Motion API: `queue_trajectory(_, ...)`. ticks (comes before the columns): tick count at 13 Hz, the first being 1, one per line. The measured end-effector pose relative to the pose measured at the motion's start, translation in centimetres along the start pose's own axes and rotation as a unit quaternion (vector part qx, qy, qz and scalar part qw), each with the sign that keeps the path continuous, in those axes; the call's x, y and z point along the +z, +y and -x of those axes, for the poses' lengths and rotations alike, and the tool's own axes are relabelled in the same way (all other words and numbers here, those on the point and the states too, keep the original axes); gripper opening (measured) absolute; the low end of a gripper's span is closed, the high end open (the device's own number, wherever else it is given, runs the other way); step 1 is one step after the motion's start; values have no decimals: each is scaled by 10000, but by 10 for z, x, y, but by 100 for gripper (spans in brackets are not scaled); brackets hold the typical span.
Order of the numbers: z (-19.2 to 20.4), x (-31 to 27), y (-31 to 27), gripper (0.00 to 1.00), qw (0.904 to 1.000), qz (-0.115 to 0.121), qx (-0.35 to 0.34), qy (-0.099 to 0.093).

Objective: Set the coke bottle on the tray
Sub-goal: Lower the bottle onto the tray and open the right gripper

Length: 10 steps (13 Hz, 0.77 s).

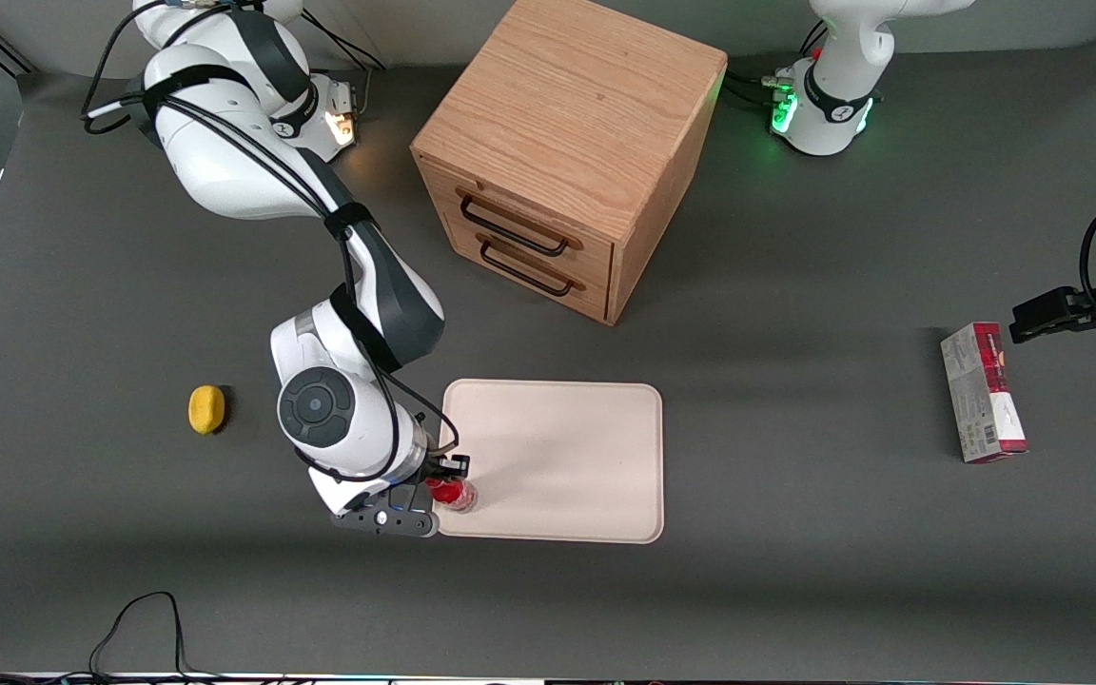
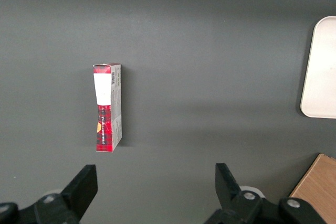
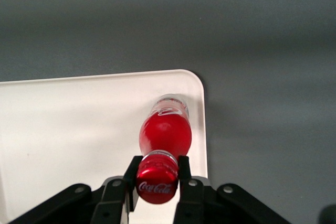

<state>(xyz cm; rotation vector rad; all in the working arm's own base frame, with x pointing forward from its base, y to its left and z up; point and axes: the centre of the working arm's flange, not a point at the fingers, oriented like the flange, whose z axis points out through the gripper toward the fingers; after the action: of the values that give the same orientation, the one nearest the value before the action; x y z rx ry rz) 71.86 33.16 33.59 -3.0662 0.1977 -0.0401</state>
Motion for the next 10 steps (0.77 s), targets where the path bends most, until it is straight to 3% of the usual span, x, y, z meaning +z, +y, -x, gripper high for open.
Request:
queue_trajectory(4,0,1,0,32,10000,6,0,-5)
queue_trajectory(7,-1,-3,0,58,10000,-7,33,29)
queue_trajectory(10,-3,-6,2,92,10000,-9,59,63)
